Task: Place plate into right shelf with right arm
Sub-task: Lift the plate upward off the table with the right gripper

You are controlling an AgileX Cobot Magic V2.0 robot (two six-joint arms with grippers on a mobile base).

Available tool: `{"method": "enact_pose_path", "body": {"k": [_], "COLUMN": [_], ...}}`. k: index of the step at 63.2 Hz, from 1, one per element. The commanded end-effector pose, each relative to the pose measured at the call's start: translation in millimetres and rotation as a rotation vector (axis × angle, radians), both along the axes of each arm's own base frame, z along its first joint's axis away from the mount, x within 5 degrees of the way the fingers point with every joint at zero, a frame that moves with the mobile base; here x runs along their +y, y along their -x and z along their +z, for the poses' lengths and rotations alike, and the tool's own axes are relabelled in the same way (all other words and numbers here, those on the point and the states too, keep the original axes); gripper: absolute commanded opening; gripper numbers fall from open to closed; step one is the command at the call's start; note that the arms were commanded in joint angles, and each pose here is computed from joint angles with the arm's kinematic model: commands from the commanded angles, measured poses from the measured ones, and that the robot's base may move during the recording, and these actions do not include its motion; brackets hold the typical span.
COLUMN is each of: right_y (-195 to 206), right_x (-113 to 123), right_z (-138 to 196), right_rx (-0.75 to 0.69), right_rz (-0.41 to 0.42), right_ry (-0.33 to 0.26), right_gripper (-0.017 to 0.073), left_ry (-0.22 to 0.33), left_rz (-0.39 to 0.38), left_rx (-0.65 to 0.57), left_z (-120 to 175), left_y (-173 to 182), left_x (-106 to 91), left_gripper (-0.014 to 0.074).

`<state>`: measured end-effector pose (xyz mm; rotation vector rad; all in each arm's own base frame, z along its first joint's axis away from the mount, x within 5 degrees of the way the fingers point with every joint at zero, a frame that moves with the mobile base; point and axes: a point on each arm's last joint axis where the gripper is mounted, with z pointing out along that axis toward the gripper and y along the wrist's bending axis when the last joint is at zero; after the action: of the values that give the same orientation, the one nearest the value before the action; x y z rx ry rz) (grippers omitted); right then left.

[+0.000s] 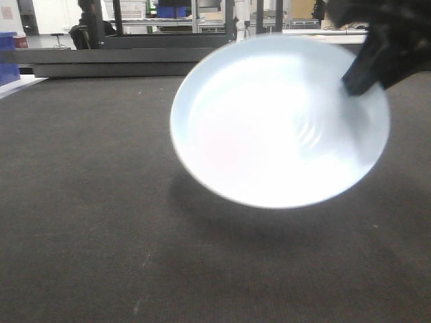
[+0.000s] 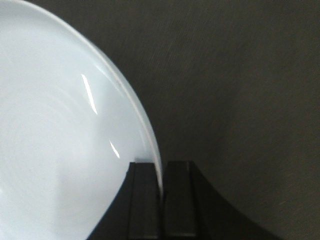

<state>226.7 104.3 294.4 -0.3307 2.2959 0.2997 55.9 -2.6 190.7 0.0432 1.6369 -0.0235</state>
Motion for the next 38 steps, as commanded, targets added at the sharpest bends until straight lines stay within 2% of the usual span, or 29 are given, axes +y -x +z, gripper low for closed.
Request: {"method": "enact_pose_path", "body": {"k": [1,9,18,27,38], "right_y": [10,25,45,69,104], "right_x": [-19,-48,-71,-81,-86], "right_z": [27,32,34,35,38], "right_rx": [-0.265,-0.410,-0.513,-0.610,-0.725], "right_rz": [-0.024,-0.127,-0.206,-0.219,-0.223], "right_ry": [-0.061,-0.093,-0.075,-0.046,-0.075], "right_gripper": [0.0054,0.0054,0.0054,0.0054,0.0054], "left_ry": [0.004,0.004,0.004,0.004,0.004], "left_rz": [-0.001,-0.001,-0.001,-0.001,-0.001], "left_rx": [-0.077,-0.077,-0.077,-0.077,-0.077], "left_z": [5,5,5,5,5], "left_y": [0,0,0,0,0], "left_x": [0.1,0.1,0.1,0.1,0.1], "left_gripper": [-0.0047,-0.0047,-0.0047,-0.0047,-0.0047]}}
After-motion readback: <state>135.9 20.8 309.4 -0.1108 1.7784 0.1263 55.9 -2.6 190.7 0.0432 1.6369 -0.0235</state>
